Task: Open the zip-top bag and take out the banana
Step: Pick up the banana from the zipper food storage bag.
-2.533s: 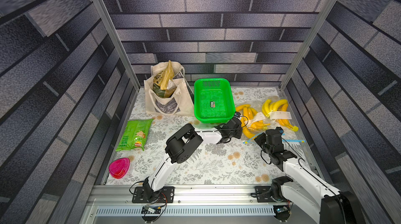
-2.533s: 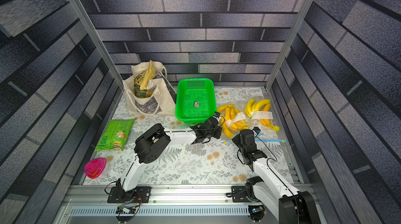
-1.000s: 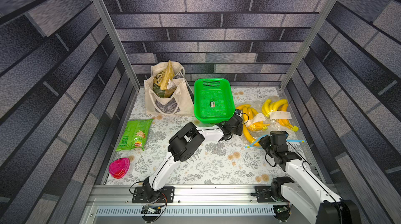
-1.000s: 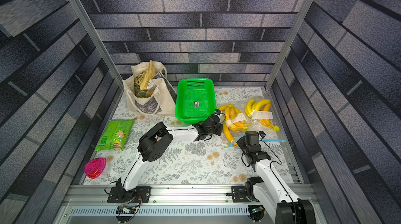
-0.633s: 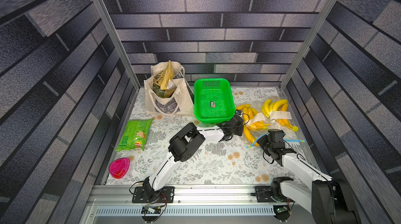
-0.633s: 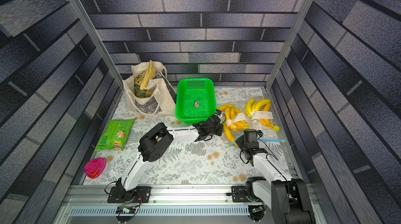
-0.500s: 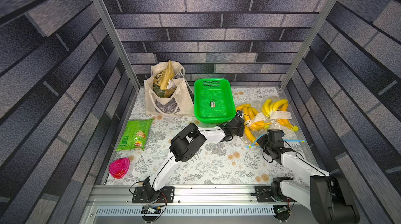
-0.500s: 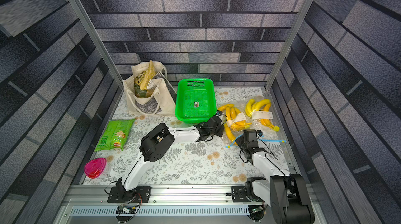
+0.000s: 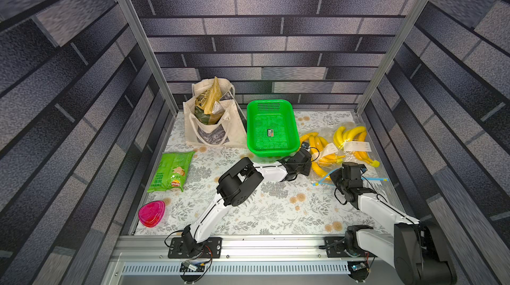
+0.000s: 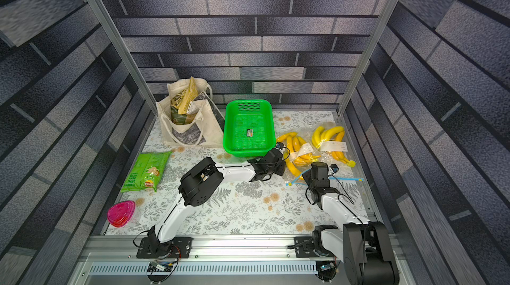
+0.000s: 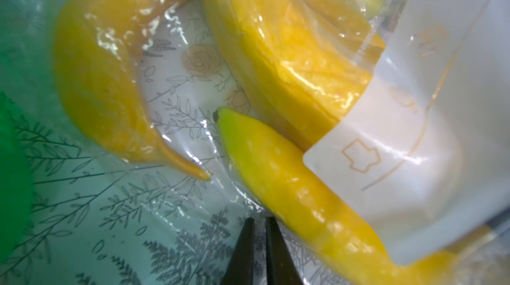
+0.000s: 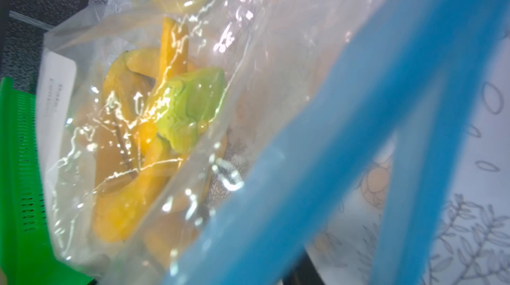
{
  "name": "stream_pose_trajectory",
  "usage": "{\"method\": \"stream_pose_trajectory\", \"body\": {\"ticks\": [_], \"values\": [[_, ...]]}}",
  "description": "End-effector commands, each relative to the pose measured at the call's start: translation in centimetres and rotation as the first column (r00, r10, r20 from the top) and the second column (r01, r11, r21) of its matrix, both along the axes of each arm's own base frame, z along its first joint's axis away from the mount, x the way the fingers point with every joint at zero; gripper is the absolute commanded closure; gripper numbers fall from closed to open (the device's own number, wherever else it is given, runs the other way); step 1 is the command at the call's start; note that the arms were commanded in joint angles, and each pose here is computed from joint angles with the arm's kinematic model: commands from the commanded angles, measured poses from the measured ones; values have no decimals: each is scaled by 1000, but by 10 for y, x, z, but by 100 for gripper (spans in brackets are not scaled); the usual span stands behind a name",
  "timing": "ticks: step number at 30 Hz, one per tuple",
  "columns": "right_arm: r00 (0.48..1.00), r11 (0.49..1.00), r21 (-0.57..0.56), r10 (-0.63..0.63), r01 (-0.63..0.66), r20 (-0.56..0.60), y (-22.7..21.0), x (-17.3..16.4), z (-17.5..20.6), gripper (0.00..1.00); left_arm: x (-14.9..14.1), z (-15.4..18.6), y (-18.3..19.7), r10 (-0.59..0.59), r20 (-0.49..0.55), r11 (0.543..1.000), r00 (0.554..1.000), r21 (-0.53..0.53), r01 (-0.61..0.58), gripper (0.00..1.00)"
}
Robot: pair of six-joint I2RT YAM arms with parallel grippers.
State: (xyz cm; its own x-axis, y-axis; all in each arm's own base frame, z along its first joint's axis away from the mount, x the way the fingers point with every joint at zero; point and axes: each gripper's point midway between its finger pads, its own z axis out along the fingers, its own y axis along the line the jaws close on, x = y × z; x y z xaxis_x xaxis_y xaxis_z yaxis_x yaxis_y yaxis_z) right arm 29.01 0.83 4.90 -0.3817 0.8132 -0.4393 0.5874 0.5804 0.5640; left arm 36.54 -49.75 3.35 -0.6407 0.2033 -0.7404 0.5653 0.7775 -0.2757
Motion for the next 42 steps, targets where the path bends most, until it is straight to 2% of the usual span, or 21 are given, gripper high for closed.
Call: {"method": "stream_pose_trajectory", "body": {"ticks": [1,6,13,16,24,34,42], "values": [[1000,999,-32,7,-8,-24,-3,-12,-1,84,2,4,-3,-11,16,1000,1000,14,11,87],[998,998,-5,57,-57,-34,5,-17,7,87,4,4,-2,-3,18,1000,1000,17,3,87],[991,995,-43,86,-91,-98,2,-42,16,91,11,10,0,16,29,1000,999,18,-16,87],[992,994,-60,85,-91,-92,-1,-51,20,91,13,10,1,23,32,1000,999,18,-24,87],[981,987,-79,130,-143,-141,0,-65,36,94,19,12,6,45,33,999,998,24,-46,87],[981,957,-249,114,-152,-158,-24,-84,100,95,25,14,9,70,30,997,997,25,-70,87],[959,916,-316,185,-247,-215,-26,-97,143,97,28,19,10,74,35,997,997,24,-75,86]]}}
